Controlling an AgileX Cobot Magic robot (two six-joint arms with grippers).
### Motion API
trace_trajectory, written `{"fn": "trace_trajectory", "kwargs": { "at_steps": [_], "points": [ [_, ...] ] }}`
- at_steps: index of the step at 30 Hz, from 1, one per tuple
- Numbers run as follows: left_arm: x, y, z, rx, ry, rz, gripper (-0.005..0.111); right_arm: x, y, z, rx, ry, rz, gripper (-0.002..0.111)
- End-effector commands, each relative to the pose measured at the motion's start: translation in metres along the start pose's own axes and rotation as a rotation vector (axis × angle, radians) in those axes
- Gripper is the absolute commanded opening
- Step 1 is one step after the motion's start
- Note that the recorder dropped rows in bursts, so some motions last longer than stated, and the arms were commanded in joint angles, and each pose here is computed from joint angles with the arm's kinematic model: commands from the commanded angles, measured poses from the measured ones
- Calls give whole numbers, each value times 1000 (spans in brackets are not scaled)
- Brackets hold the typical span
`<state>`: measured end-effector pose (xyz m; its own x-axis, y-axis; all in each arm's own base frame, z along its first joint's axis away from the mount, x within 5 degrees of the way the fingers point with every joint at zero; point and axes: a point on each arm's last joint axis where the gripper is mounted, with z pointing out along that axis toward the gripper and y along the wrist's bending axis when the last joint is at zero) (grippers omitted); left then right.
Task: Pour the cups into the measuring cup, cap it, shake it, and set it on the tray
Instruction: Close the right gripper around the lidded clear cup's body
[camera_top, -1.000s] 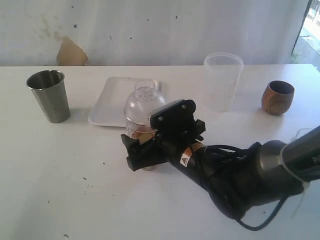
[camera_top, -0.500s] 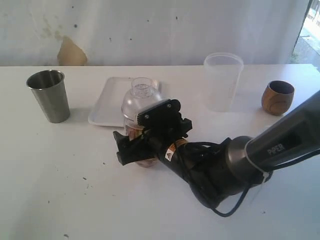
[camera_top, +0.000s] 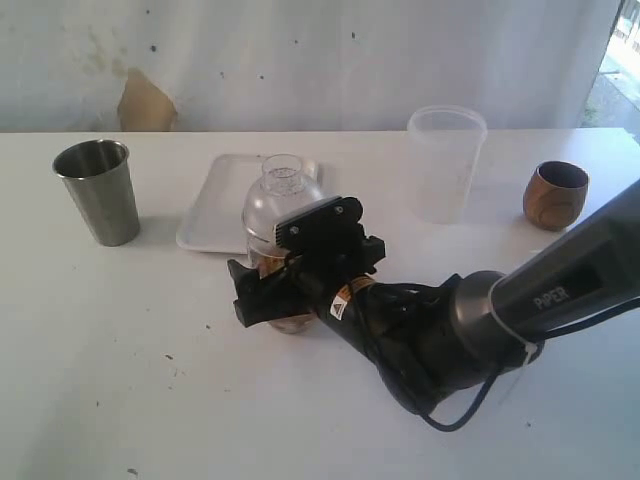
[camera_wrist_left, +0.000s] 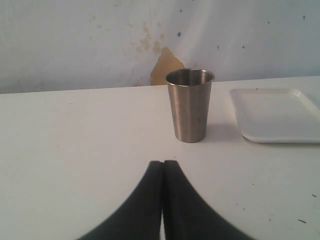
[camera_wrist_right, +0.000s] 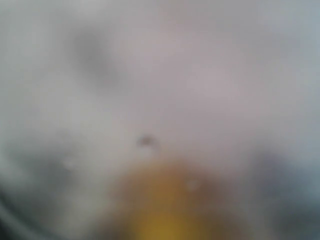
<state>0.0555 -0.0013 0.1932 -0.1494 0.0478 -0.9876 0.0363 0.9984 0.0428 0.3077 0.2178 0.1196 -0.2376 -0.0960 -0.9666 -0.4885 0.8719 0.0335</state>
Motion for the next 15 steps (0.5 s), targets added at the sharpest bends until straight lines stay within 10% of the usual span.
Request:
{"fn": "trace_trajectory", "kwargs": {
  "at_steps": [1,8,15],
  "points": [
    [1,0,0,1,-7,-6,0,1,-4,1,22,8,3,92],
    [1,0,0,1,-7,-6,0,2,-4,1,22,10,3,4],
    [1,0,0,1,-7,-6,0,1,-4,0,22,24,7,1]
  ]
}}
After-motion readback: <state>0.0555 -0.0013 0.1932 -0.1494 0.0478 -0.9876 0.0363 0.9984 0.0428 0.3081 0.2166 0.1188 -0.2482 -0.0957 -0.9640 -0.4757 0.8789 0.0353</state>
